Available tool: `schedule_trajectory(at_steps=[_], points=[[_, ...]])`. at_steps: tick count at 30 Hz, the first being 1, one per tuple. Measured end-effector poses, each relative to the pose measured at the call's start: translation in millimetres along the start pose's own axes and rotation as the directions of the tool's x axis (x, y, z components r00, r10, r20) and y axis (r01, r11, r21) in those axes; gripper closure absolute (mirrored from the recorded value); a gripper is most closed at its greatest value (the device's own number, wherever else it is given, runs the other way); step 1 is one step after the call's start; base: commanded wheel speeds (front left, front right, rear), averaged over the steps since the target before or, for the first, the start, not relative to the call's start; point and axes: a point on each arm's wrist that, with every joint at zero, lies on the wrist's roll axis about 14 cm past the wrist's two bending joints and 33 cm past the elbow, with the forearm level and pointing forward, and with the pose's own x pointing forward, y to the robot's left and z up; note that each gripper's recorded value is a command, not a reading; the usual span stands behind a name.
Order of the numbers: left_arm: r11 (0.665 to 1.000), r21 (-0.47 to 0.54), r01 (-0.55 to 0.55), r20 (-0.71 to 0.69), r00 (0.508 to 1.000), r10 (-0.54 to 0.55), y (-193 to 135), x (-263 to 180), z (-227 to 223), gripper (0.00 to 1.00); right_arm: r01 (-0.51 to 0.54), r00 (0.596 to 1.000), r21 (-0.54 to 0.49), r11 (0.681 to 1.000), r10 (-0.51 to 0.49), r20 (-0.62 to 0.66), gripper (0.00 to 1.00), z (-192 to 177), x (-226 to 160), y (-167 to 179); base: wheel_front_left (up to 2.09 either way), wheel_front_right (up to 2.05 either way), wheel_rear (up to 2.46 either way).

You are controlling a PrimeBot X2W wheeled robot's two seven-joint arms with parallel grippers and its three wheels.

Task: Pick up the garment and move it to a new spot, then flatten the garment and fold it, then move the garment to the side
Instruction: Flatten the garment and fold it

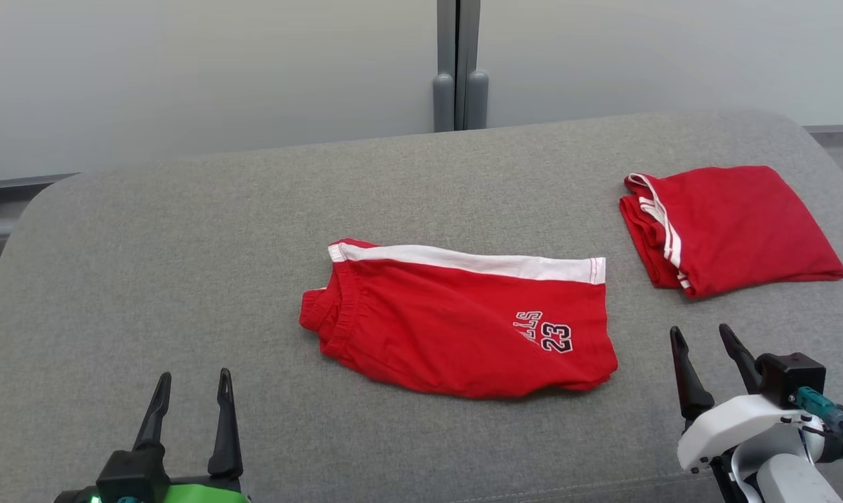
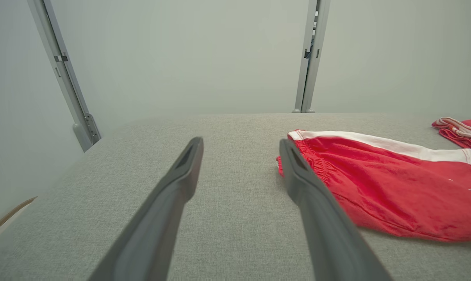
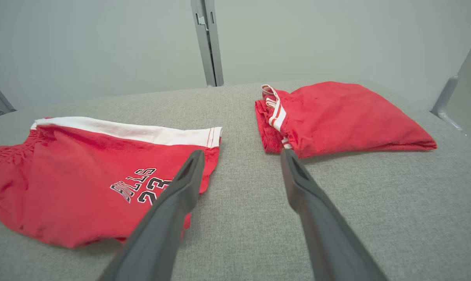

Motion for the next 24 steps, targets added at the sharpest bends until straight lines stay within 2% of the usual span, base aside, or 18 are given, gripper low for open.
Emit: schedule_trajectory(at_steps=[7, 13, 17, 24], points=[[1.000, -0.003, 0.013, -0.003, 1.000, -0.013, -4, 3, -1, 0.00, 0.015, 0.999, -0.011, 1.000, -0.015, 0.048, 0.00, 13, -7, -1, 0.00, 0.00, 0.00], [1.000, -0.001, 0.018, -0.005, 1.000, -0.018, -5, 4, -2, 0.00, 0.012, 1.000, -0.018, 1.000, -0.011, 0.015, 0.00, 2, -8, 0, 0.00, 0.00, 0.00], [1.000, 0.002, 0.000, 0.003, 1.000, 0.000, 0, 2, 1, 0.00, 0.019, 0.999, -0.015, 1.000, -0.018, 0.050, 0.00, 15, -1, -3, 0.00, 0.00, 0.00], [1.000, 0.012, -0.029, 0.012, 1.000, 0.029, 10, -3, 4, 0.00, -0.020, 0.996, -0.002, 1.000, 0.020, -0.090, 0.00, -16, 11, 12, 0.00, 0.00, 0.00]])
